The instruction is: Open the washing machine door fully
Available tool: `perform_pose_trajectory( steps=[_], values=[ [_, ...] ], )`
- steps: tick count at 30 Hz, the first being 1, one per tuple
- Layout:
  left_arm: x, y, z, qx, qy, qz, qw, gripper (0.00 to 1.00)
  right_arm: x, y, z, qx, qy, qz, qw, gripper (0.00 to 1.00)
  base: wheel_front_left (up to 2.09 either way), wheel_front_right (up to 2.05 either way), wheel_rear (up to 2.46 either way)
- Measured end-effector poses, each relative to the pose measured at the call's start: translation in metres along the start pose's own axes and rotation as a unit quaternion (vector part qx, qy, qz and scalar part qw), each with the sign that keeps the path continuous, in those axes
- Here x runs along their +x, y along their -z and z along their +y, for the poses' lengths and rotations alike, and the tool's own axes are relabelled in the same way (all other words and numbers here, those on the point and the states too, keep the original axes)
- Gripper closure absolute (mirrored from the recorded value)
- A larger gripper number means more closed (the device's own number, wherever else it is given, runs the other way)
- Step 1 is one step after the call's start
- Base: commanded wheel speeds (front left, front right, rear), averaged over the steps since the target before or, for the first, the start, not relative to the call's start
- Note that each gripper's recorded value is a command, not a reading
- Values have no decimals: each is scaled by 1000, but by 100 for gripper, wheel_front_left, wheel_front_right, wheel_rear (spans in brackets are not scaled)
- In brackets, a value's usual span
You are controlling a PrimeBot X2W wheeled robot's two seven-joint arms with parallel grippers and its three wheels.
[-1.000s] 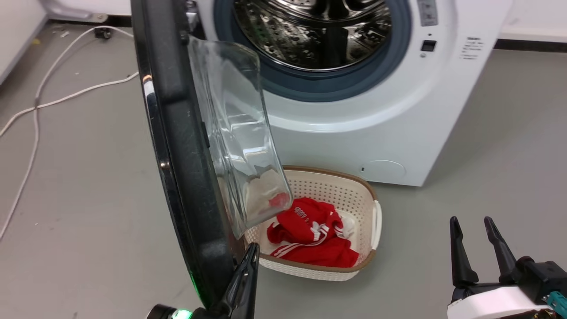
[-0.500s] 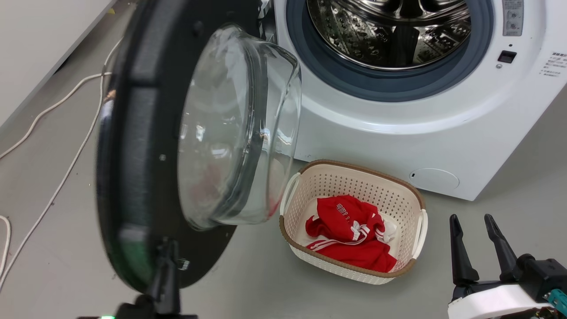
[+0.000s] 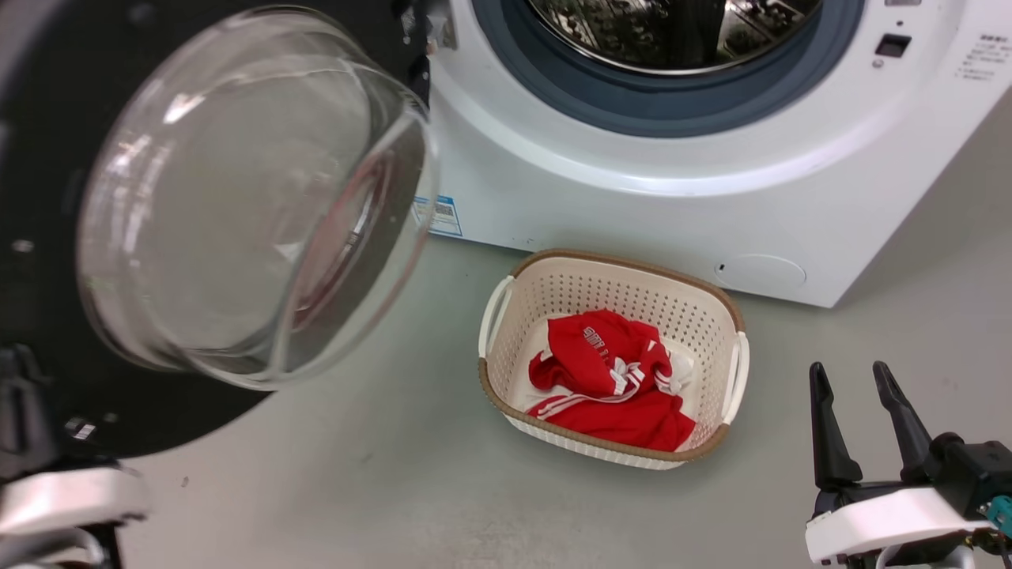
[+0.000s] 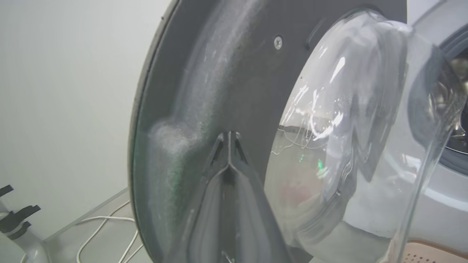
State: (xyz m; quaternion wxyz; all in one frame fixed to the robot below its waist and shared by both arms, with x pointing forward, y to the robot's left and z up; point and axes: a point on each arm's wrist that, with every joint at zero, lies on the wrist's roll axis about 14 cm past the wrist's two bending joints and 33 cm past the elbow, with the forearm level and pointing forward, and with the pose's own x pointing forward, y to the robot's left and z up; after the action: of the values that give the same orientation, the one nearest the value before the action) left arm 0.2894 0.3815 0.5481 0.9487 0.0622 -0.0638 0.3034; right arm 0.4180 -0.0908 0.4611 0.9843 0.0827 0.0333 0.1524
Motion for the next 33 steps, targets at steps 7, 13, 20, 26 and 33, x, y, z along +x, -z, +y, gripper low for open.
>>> perform_pose_trajectory(
  steps=[7,13,20,26,33],
  values=[
    [35,3,26,26,-20,-2,999,100,0,6,-10,-3,14,9,1000,0,0,0,0],
    [56,11,36,38,-29,6,999,100,2,4,-18,-6,24,5,1000,0,0,0,0],
    [62,16,48,42,-38,14,998,100,0,1,-22,-6,31,0,1000,0,0,0,0],
    [38,8,50,42,-42,-1,998,100,-8,-9,-20,-15,31,-13,999,0,0,0,0],
    [-12,6,33,17,-31,-6,999,82,-23,-21,-15,-20,30,-29,999,0,0,0,0]
  ],
)
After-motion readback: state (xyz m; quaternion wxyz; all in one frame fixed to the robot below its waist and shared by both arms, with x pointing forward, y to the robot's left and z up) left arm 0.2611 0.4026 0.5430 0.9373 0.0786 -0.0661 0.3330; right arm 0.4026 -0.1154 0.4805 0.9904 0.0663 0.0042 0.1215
